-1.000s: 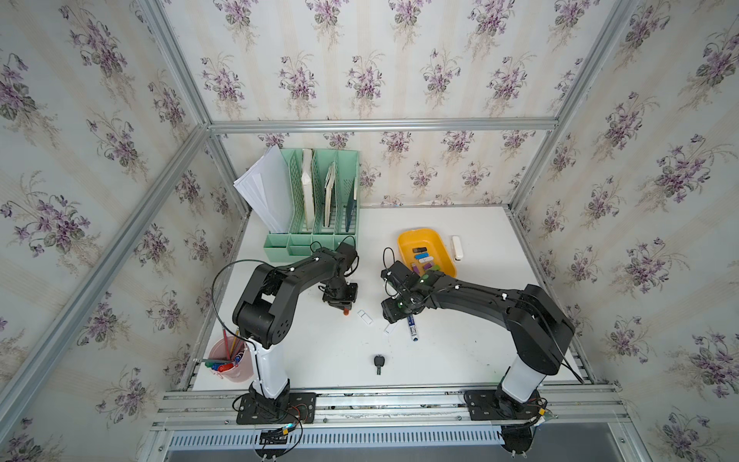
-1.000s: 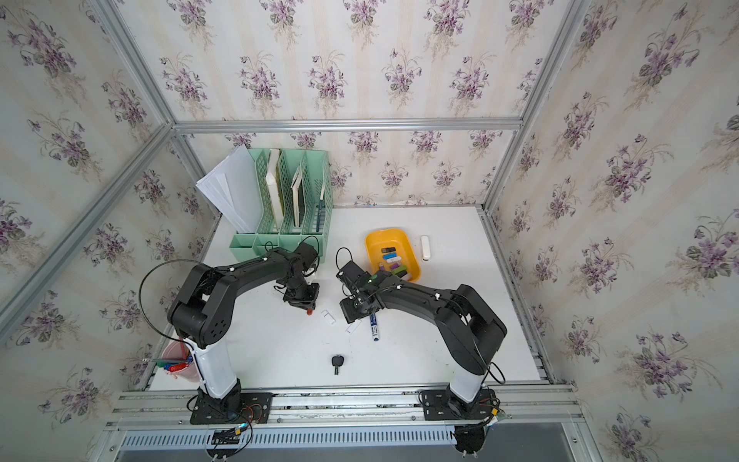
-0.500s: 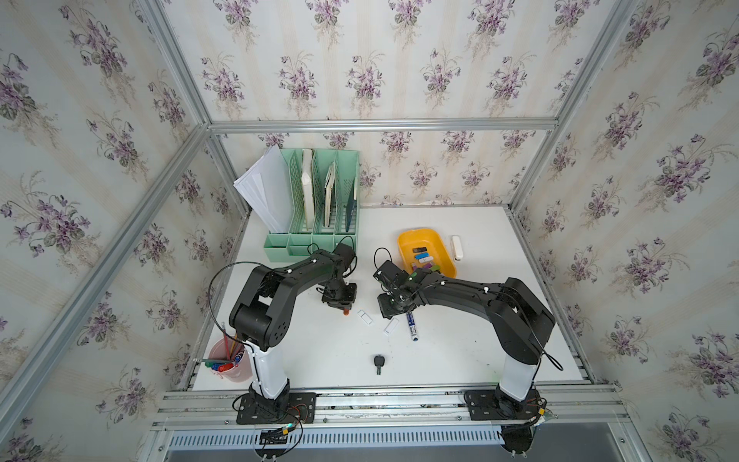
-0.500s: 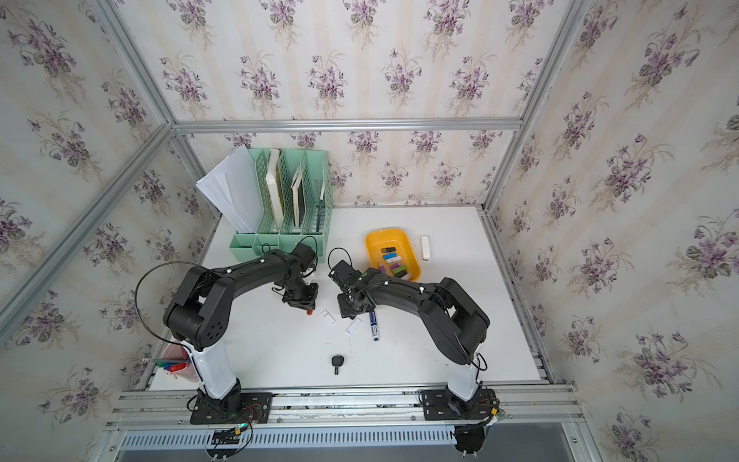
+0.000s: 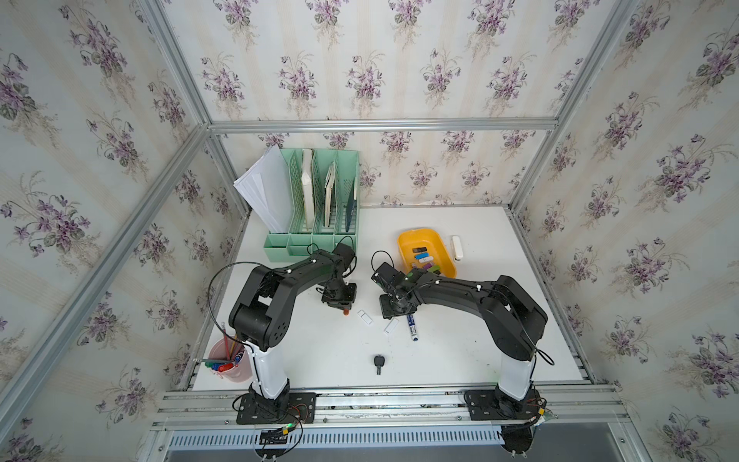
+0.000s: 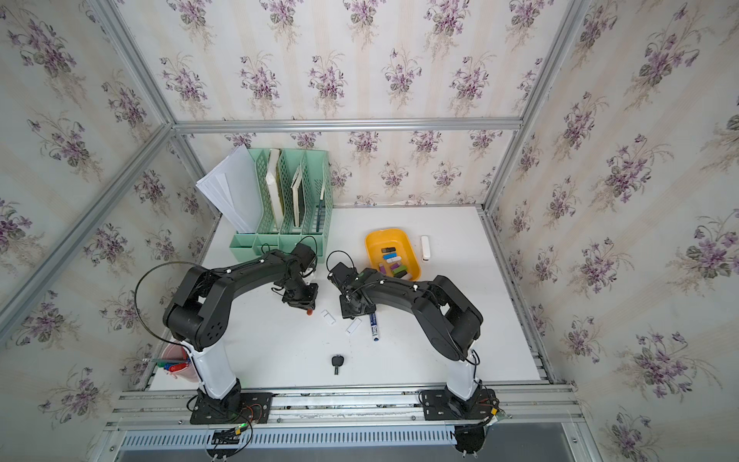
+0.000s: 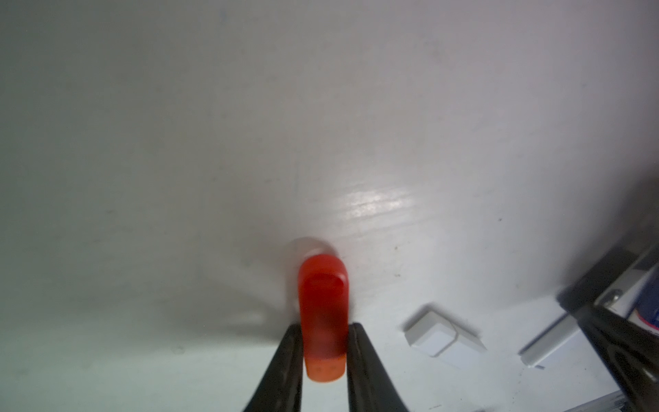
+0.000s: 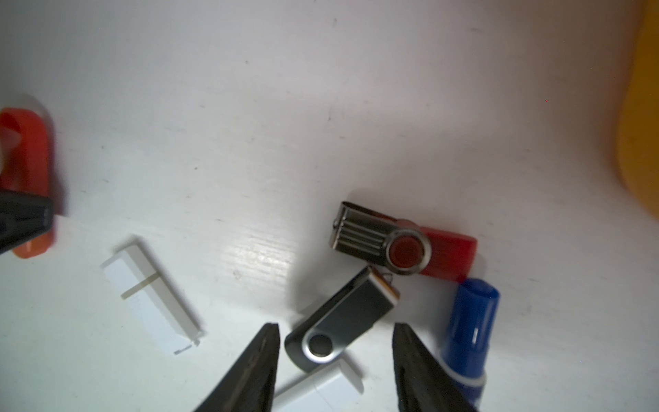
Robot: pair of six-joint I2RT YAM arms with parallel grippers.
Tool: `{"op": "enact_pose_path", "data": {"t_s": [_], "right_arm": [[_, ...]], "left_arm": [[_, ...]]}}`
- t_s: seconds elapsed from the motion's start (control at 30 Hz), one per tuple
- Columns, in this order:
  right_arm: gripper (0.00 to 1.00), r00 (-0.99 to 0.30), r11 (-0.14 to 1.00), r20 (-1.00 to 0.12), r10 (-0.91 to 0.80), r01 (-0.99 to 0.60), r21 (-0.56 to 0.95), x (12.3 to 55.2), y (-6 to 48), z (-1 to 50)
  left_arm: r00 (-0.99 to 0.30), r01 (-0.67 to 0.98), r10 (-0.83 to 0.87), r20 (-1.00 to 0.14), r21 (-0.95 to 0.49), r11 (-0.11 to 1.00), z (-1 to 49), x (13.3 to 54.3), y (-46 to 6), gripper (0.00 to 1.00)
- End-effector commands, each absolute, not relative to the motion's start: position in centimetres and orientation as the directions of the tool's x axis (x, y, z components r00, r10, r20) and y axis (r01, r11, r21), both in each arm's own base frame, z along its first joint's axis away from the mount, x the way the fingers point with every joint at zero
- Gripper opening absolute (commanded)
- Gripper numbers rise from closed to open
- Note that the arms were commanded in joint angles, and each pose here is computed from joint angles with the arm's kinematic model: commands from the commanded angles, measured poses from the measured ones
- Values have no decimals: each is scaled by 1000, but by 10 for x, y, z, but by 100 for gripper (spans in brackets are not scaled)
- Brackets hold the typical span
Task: Put the usb flash drive into the storage box
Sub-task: Pick up the USB flash from the center of the board.
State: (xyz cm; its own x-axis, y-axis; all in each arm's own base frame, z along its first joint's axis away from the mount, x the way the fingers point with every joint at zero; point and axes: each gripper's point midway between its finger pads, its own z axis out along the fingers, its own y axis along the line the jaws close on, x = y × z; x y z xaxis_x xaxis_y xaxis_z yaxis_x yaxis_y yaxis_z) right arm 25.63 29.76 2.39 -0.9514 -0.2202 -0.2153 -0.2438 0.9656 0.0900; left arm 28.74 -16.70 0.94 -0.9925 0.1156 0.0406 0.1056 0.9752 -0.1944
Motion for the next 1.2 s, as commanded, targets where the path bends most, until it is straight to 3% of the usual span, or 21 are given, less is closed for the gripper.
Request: {"op": "enact_pose_path", "data": {"t_s": [0.0,0.47,0.9,1.17], "right_arm": [[55,-955,969,-203,-218,-237,76,255,295,21],[45,-955,966,-184,-231,-248,71,254,294,13],[26,-951,964,-193,-240,-258,72,255,295,16],[23,-943,963,-241,-230,-257,86,261,298,36]], "left_arm": [[-988,107,123,94,-160,981,-1,275,-158,27],[-987,106,123,103,-159,982,-4,274,-158,26],[-987,103,122,105,-165,981,-6,274,-159,26],[-987,105,123,103,-168,980,-4,274,-160,26]]}}
